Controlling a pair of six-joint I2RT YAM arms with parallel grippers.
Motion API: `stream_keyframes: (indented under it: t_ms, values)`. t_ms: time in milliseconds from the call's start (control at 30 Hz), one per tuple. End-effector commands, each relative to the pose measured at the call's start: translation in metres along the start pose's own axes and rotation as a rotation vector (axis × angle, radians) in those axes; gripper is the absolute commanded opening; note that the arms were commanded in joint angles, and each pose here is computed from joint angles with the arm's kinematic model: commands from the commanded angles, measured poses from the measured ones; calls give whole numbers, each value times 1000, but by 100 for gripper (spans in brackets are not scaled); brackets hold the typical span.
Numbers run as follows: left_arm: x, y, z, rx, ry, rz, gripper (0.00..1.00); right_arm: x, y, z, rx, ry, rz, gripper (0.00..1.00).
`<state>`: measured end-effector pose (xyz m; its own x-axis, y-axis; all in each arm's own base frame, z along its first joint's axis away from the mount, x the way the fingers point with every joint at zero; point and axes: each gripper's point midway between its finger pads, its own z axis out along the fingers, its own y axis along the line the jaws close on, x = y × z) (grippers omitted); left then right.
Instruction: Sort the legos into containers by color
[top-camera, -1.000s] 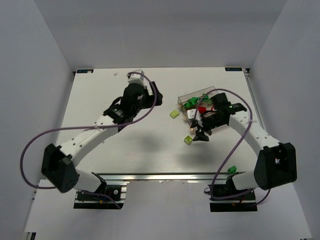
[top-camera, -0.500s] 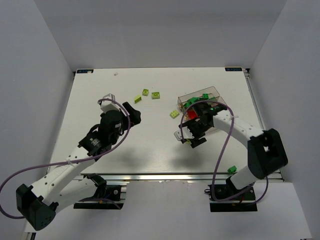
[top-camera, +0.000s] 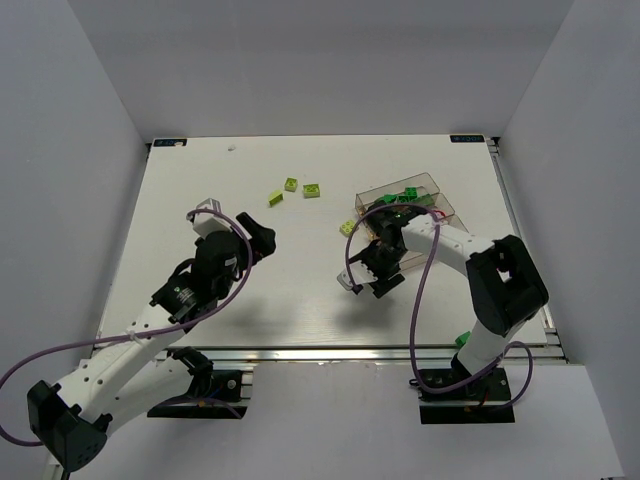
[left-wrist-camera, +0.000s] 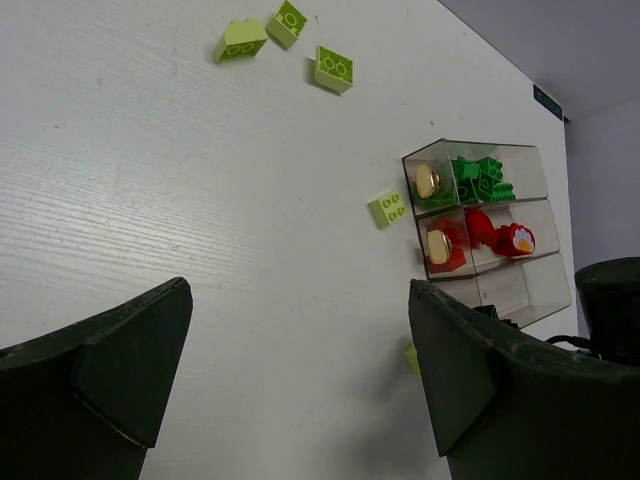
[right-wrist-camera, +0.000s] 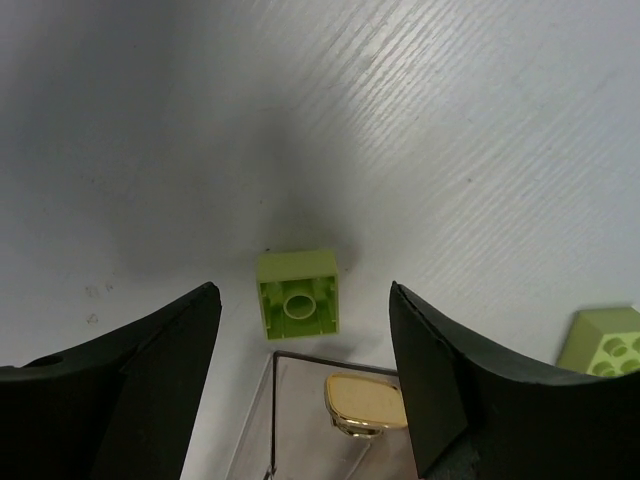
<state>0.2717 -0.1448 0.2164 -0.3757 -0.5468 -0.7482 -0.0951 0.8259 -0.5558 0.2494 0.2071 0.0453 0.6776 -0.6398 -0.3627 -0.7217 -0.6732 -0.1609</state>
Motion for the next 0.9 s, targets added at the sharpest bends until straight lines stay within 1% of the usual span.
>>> stream_keyframes:
  t_ms: [0,267,367,400,467,500,567,600,667,700,800,833,867]
  values:
    - [0,6,-1,-15,-10,-10,98,6,2,1,-31,41,8,73]
    - [2,4,3,-16,0,-5,98,19,-1,11,-27,85,62,68]
    - [4,3,5,-10,4,-7,98,21,0,14,-37,87,75,62]
    - [5,3,5,-10,8,-6,98,20,0,15,-38,85,79,56]
    - [7,2,6,-7,14,-5,98,18,-1,15,-38,73,92,49]
    - [8,2,7,-9,18,-3,98,15,-2,14,-32,60,93,39]
    - [8,1,7,-4,20,-3,98,12,-3,12,-23,47,95,30]
    - [9,0,8,-3,23,-1,98,10,-3,10,-20,40,97,22]
    - [11,1,10,-5,27,-3,98,0,-3,5,-6,4,95,16]
    - [12,1,11,-8,30,-7,98,-8,-5,3,6,-34,108,13]
    - [17,-1,14,-9,51,-3,98,-29,-10,-15,52,-110,134,7]
    - [18,-1,15,-7,55,-4,98,-43,-18,-23,82,-171,179,6]
    - [23,-3,17,0,73,-1,98,-51,-22,-34,112,-202,197,6]
